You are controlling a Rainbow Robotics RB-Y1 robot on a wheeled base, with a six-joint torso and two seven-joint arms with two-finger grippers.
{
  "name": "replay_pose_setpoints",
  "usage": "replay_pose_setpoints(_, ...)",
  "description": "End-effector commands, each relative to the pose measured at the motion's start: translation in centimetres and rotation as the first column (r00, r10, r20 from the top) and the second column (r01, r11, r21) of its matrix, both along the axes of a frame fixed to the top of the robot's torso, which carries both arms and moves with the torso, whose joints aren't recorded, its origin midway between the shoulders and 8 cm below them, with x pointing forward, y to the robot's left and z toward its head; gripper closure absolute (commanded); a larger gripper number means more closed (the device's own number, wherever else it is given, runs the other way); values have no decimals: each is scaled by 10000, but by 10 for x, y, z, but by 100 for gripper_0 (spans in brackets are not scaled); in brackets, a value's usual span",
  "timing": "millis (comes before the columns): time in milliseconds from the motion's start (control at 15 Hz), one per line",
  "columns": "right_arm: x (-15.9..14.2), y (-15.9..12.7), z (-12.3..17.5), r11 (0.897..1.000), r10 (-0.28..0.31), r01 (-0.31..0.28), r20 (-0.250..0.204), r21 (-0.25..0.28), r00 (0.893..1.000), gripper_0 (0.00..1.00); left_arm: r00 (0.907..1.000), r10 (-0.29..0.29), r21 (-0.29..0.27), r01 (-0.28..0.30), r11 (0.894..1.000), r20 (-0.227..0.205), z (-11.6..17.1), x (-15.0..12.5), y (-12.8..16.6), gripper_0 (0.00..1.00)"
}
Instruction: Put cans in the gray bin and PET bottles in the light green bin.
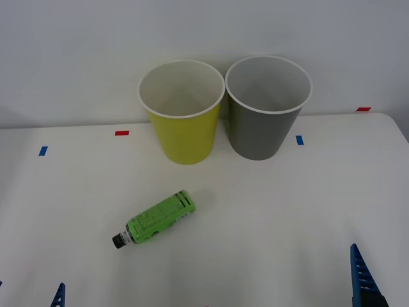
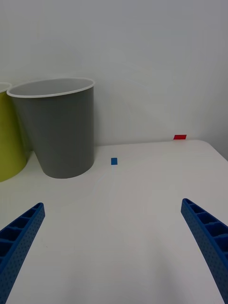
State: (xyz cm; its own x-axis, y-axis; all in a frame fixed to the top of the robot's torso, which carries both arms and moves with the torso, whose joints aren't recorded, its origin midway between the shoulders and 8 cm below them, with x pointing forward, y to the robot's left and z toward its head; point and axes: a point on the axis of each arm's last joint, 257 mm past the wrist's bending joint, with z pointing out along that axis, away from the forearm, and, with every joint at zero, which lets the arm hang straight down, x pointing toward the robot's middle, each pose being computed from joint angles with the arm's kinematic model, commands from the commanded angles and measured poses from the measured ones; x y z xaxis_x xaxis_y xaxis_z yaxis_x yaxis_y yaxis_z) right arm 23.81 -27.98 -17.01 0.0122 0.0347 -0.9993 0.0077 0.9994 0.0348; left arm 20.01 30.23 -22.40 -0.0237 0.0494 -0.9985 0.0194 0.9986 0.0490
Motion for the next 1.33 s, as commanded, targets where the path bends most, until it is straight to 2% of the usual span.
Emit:
replay_pose_setpoints(67, 0, 0, 0, 10000, 0, 0, 0, 0, 10000, 0, 10000, 0, 0, 0, 10000, 0, 0, 0, 0, 3)
replay_pose_setpoints(1333, 0, 0, 0, 10000, 0, 0, 0, 0, 10000, 0, 10000, 0, 0, 0, 10000, 0, 0, 0, 0, 3)
